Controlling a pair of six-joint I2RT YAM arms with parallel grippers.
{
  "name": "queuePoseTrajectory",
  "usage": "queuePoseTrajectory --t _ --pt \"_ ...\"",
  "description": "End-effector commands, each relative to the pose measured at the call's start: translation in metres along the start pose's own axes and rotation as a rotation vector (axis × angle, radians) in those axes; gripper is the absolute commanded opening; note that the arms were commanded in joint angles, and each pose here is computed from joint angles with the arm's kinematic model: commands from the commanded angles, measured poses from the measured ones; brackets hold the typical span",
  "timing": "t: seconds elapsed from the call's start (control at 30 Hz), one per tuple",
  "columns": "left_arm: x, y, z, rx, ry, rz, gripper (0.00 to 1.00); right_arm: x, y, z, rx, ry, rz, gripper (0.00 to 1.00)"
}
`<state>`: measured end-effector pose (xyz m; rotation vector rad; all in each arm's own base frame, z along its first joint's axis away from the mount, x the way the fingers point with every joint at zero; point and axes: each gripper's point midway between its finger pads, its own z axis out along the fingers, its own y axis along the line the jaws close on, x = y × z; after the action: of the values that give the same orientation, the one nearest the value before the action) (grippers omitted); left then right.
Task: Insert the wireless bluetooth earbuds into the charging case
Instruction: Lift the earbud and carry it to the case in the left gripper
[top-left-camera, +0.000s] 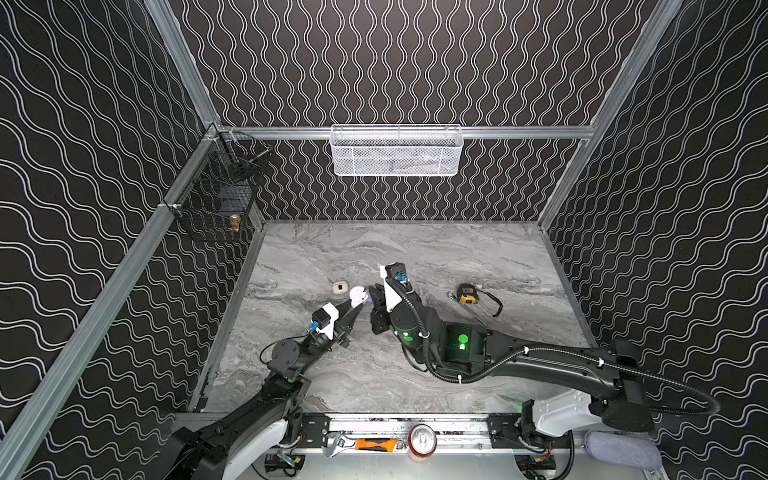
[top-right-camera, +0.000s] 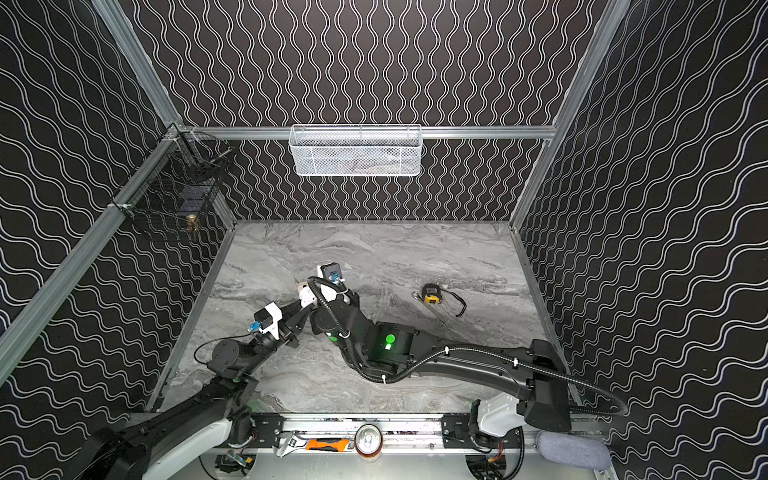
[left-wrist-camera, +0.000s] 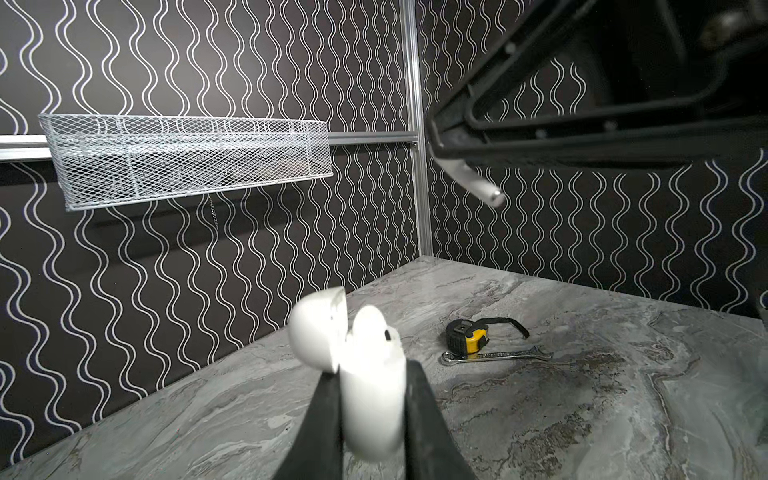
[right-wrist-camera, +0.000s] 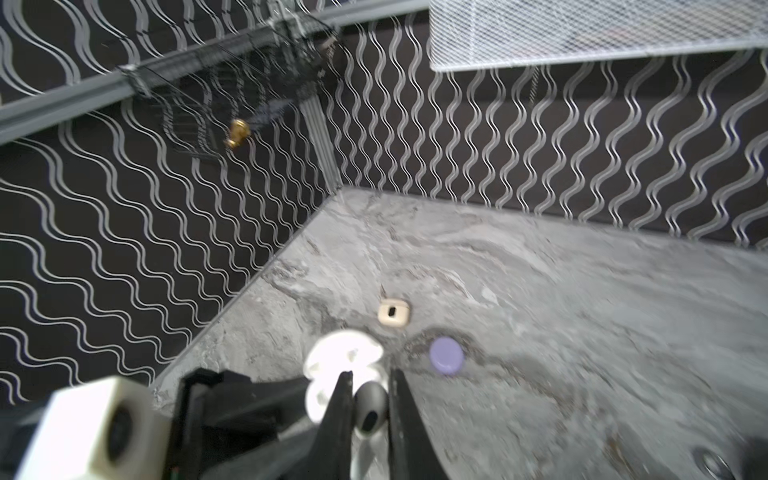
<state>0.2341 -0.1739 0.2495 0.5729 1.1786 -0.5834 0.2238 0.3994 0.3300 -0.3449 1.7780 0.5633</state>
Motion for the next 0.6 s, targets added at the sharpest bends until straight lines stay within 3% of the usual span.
queuePoseTrajectory --t 0.0,0.57 --pt "-0.013 -0.002 -0.001 0.013 -0.05 0.011 0.0 -0.022 0.013 0.007 -0.021 -0.097 0.017 0.09" --pt "-0.014 0.001 -0.002 -0.008 -0.044 0.005 0.0 0.024 0.022 0.027 -0.055 -0.079 -0.032 0.09"
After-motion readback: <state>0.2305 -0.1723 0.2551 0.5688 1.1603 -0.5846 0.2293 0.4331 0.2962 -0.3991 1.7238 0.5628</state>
